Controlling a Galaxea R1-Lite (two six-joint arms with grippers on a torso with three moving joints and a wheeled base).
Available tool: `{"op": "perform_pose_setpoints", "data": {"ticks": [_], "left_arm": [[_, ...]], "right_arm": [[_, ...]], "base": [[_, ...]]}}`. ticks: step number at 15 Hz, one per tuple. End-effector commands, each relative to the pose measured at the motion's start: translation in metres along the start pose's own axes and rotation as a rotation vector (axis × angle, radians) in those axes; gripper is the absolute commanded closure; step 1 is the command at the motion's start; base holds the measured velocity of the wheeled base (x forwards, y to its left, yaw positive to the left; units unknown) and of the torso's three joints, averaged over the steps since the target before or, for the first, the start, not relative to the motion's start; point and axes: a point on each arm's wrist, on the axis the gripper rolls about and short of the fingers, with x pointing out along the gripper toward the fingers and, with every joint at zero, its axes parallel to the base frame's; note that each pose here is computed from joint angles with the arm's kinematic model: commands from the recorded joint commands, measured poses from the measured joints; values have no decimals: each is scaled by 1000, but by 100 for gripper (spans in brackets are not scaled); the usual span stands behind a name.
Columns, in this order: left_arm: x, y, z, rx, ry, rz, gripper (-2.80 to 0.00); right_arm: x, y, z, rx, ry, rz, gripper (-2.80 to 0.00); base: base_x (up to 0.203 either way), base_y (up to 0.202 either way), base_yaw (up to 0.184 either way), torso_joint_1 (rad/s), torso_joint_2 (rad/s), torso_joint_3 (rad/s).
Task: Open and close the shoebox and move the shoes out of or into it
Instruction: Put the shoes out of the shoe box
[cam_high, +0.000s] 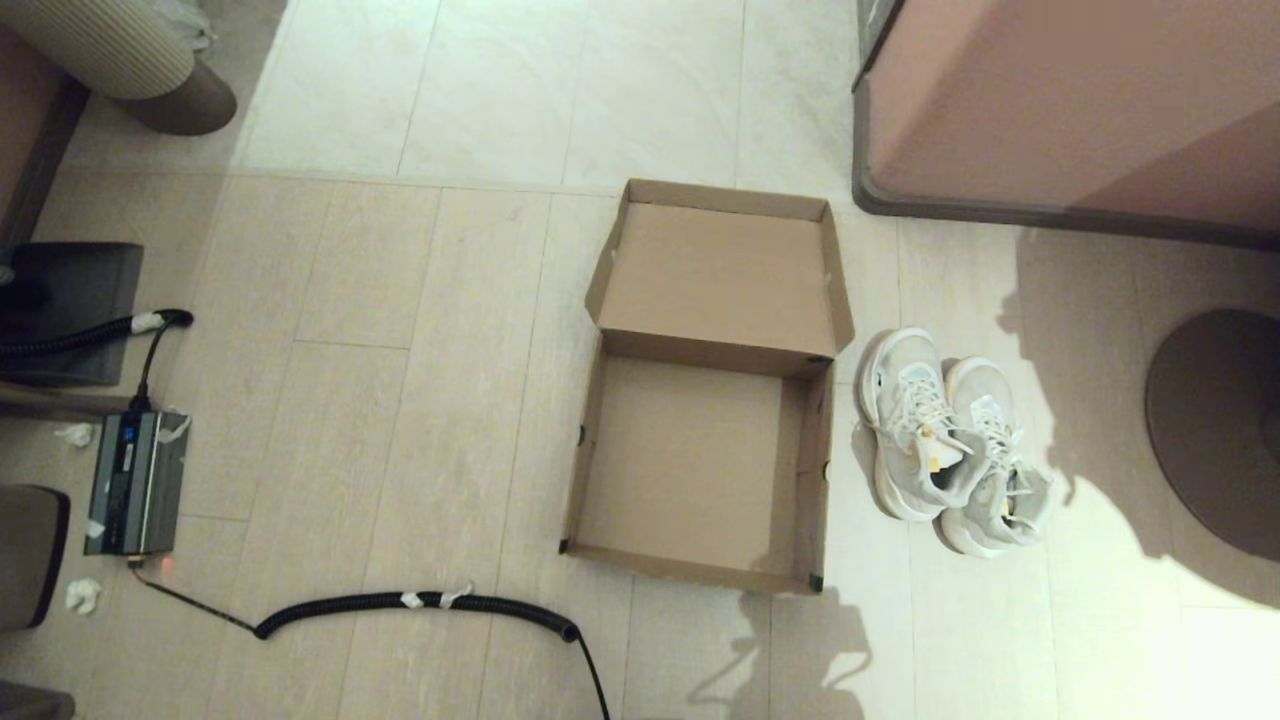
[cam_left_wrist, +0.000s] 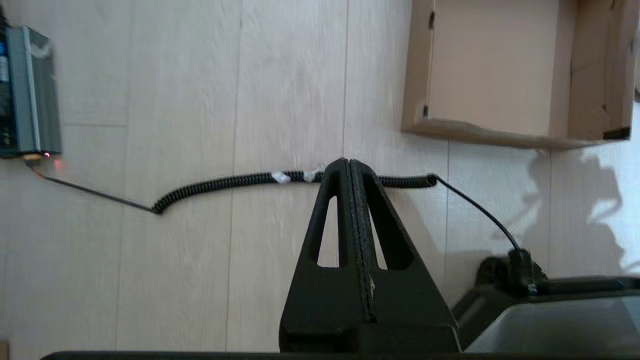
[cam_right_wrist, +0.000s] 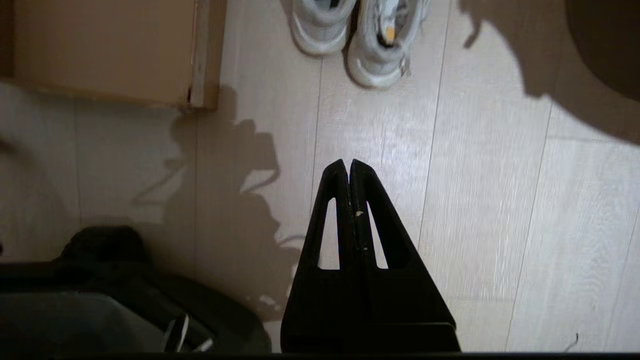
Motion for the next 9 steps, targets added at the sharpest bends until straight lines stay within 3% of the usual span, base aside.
{"op": "perform_pose_setpoints", "data": {"ticks": [1,3,4,8,9], "left_arm": [[-2,0,-4,1,-30,3,0],[-2,0,-4,-4,-33,4,0],[-2,0,-4,-7,-35,5,0],[-2,0,-3,-42,-40,2,0],[-2,0,-3,-54,-42,-2,0]], "right_arm": [[0,0,-4,-8,45,32,0],[-1,0,-6,-18,75,135,0],[-3,-1,-7,-12,60,139,0],[-20,-2,-14,21,-190,53,0],[-21,-2,-14,65,-215,40,0]], "base": [[0,0,0,0,0,0],[0,0,0,0,0,0],[0,0,0,0,0,0],[0,0,0,0,0,0],[0,0,0,0,0,0]]}}
